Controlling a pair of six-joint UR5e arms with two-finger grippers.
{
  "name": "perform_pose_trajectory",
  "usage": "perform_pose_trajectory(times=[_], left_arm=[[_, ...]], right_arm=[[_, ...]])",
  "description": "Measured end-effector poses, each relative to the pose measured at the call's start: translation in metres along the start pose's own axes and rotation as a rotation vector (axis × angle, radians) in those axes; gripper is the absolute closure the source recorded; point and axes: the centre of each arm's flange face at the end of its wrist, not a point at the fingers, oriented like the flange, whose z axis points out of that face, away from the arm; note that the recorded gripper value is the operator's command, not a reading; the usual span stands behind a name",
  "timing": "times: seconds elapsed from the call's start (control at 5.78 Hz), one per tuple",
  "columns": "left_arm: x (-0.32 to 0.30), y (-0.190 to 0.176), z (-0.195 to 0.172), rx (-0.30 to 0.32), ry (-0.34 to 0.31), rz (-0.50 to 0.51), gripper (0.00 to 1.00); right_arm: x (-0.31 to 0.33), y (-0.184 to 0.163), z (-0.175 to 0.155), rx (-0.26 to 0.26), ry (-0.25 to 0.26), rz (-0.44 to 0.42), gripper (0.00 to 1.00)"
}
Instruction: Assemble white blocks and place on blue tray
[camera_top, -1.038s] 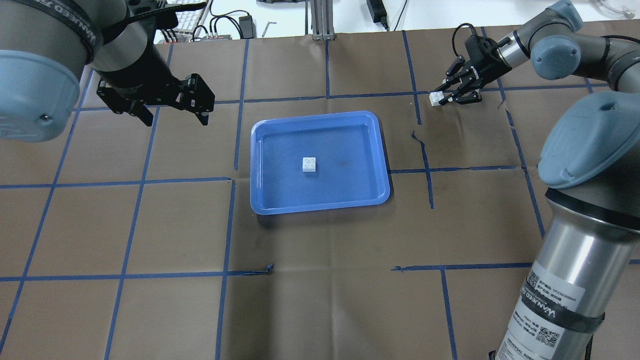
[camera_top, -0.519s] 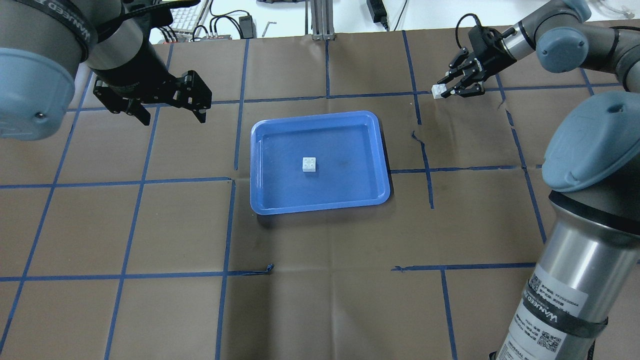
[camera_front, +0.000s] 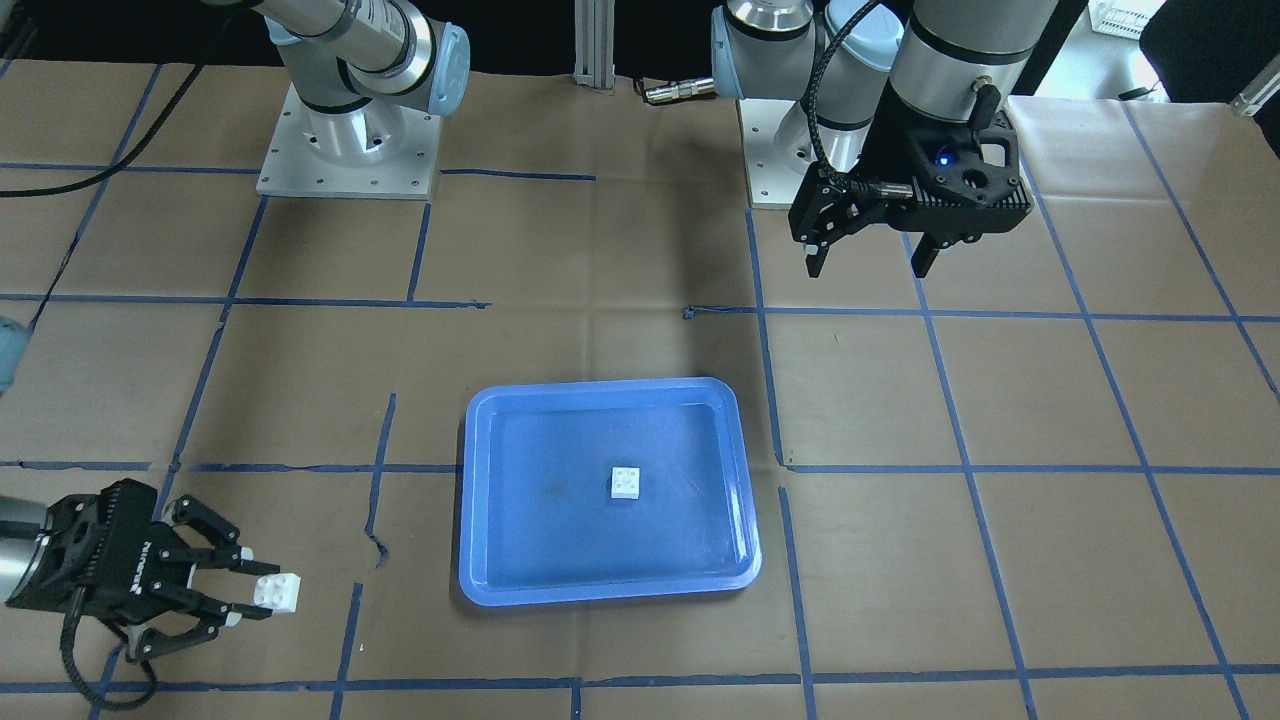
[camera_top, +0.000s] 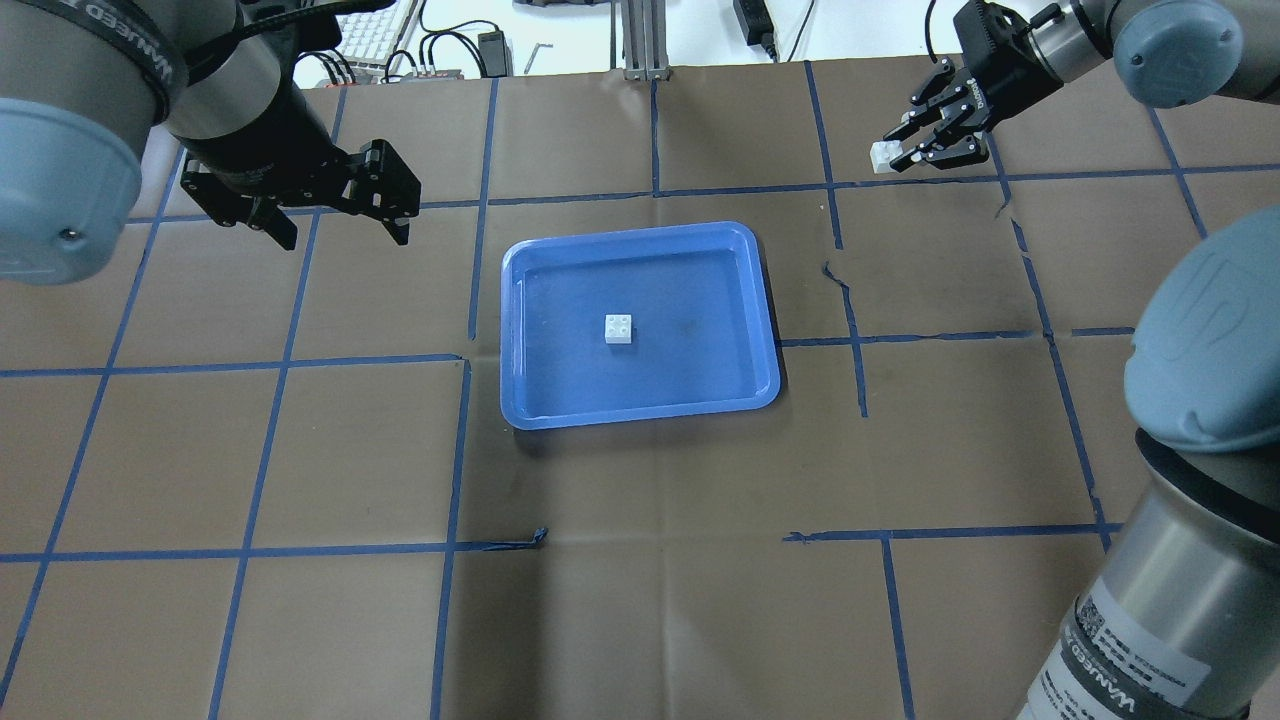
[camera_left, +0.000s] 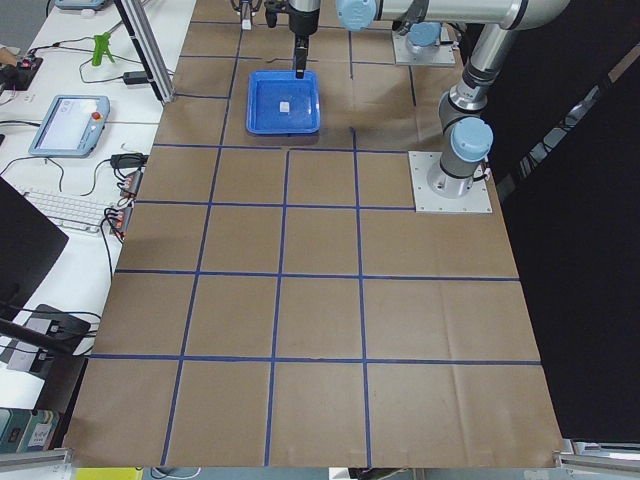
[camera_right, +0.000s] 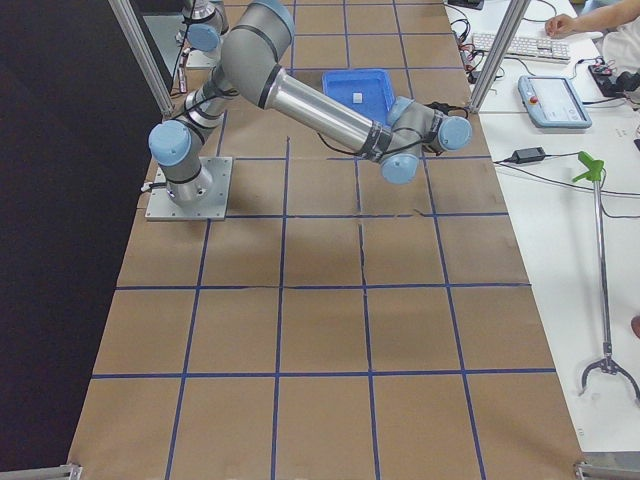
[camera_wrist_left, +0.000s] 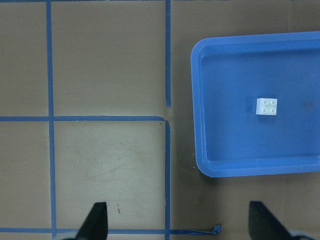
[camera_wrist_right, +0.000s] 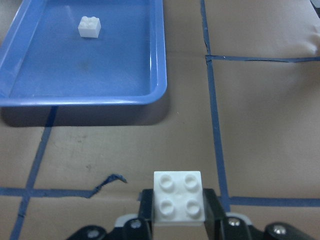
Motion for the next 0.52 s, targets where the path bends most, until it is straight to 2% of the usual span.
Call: perform_pose_trajectory(times=[0.17, 0.52], left_arm=[[0.000, 0.001, -0.001, 0.002, 0.001, 0.000, 0.00], [0.000, 0.001, -0.003, 0.005, 0.003, -0.001, 0.00]], right_arm=[[-0.029, -0.020, 0.009, 0.034, 0.009, 0.031, 0.74], [-0.068, -0.069, 0.067, 0.033, 0.058, 0.066, 0.74]])
